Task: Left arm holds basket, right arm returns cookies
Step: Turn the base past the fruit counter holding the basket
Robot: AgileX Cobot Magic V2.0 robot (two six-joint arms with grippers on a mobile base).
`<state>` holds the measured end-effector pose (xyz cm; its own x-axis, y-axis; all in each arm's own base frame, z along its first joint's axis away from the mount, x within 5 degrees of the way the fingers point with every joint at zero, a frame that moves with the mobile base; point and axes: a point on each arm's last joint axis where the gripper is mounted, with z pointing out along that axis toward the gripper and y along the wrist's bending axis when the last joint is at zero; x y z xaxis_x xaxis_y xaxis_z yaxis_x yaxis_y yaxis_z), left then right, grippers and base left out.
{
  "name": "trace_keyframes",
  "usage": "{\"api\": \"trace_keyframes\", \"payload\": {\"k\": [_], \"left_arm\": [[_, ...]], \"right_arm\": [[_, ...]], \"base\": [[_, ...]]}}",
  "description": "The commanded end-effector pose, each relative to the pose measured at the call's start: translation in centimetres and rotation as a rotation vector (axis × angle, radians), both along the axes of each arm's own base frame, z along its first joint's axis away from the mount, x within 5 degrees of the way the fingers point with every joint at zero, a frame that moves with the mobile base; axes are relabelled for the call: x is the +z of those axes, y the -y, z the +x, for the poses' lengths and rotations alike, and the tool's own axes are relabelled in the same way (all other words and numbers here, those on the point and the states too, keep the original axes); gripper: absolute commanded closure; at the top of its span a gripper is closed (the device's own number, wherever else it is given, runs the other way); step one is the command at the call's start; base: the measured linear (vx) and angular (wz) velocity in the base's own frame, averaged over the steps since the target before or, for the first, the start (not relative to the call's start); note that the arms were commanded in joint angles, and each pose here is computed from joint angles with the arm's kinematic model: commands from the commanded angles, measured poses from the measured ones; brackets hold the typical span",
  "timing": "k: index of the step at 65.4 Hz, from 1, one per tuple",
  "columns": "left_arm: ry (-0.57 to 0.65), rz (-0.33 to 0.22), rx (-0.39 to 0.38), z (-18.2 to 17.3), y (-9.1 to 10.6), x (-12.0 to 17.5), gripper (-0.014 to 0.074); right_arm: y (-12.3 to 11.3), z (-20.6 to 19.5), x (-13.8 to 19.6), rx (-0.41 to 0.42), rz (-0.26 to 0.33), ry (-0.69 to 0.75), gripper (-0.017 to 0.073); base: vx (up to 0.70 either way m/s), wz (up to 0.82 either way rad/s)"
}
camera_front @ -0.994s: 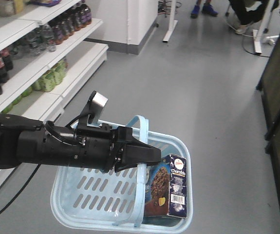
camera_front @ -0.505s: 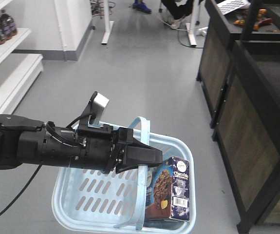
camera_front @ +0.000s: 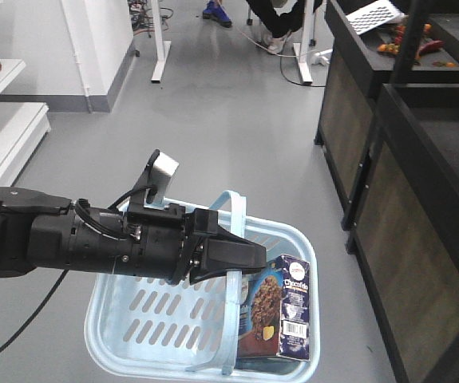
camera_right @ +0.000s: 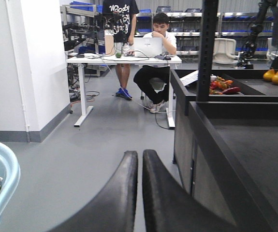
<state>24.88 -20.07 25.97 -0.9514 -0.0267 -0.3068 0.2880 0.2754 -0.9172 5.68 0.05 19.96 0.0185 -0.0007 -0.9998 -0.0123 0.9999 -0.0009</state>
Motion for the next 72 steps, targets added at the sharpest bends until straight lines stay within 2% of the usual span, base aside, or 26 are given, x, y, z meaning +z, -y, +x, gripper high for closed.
{"api": "trace_keyframes", "payload": {"k": [1, 72], "left_arm": [[0.023, -0.156, 0.006, -0.30, 0.22, 3.27, 0.0596], [0.023, -0.156, 0.006, -0.30, 0.22, 3.27, 0.0596]], "right_arm": [[-0.04, -0.06, 0.19, 0.001, -0.011, 0.072, 0.0566], [-0.04, -0.06, 0.19, 0.001, -0.011, 0.072, 0.0566]], "base": [[0.33, 0.16], [0.35, 0.04]]}}
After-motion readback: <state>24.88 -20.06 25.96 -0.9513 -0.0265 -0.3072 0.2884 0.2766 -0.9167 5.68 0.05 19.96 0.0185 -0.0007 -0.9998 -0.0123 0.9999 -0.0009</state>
